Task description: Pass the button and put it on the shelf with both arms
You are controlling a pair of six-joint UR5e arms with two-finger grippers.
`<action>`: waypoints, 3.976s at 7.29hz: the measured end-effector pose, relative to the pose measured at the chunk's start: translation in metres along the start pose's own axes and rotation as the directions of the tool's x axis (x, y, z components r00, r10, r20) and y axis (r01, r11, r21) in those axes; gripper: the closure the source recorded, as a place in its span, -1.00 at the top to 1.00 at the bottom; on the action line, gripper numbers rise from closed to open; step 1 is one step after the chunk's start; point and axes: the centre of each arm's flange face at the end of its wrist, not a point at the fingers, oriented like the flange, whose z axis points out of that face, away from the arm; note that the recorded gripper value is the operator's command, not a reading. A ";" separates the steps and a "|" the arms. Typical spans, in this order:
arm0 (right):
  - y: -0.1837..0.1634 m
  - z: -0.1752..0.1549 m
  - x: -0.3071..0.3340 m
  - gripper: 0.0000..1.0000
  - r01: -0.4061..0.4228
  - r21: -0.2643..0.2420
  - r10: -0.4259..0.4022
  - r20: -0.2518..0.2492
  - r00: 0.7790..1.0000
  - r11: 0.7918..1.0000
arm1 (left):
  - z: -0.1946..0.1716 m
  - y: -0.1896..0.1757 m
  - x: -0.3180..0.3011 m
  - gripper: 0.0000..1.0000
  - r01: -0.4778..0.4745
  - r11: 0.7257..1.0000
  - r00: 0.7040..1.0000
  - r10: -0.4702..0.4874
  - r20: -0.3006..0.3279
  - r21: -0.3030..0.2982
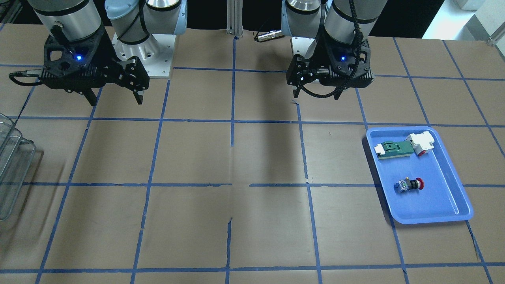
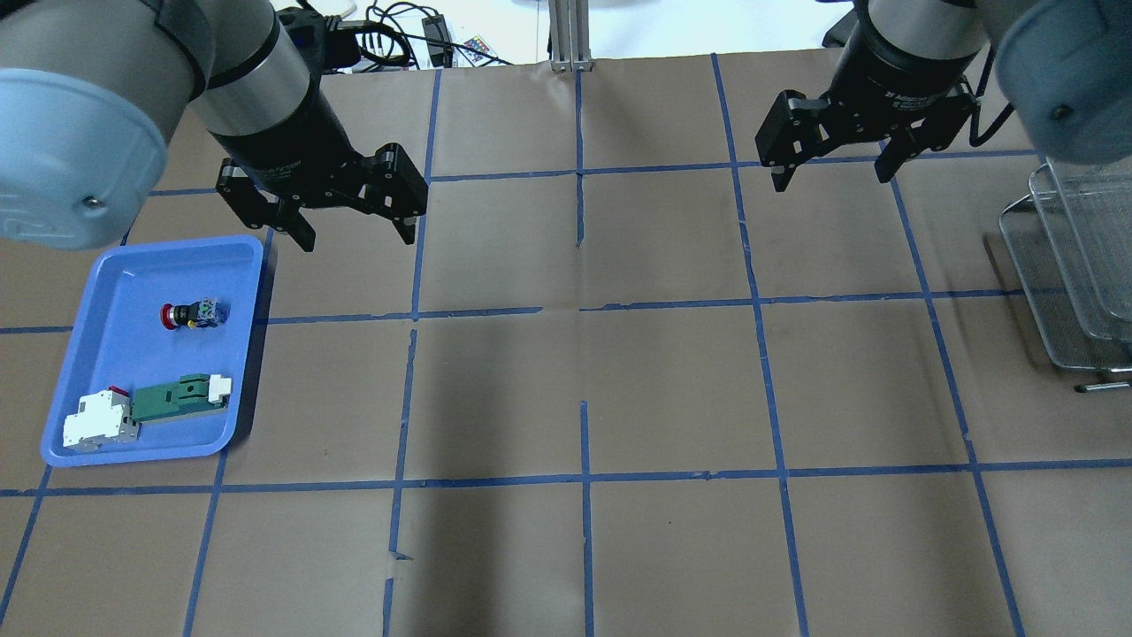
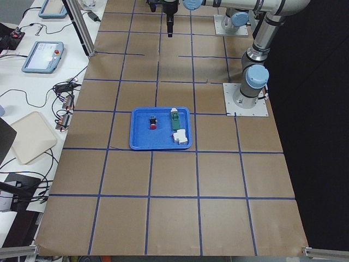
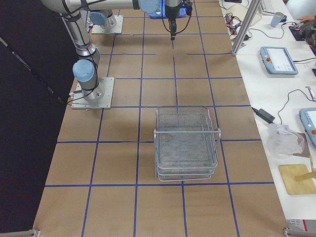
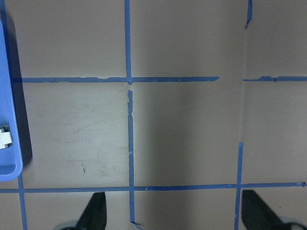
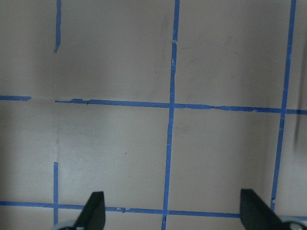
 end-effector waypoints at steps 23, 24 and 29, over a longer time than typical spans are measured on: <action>-0.003 0.006 0.000 1.00 0.000 -0.008 0.000 0.003 1.000 1.000 | 0.294 -0.066 -0.417 0.46 -0.872 0.489 0.488 0.872 -0.019 0.022; -0.003 0.006 0.000 1.00 0.000 -0.008 0.000 0.004 1.000 1.000 | 0.296 -0.066 -0.418 0.42 -0.872 0.488 0.488 0.873 -0.023 0.023; -0.003 0.005 0.001 1.00 0.002 -0.005 -0.002 0.003 1.000 1.000 | 0.298 -0.070 -0.415 -1.00 -0.880 0.475 0.475 0.880 -0.020 0.025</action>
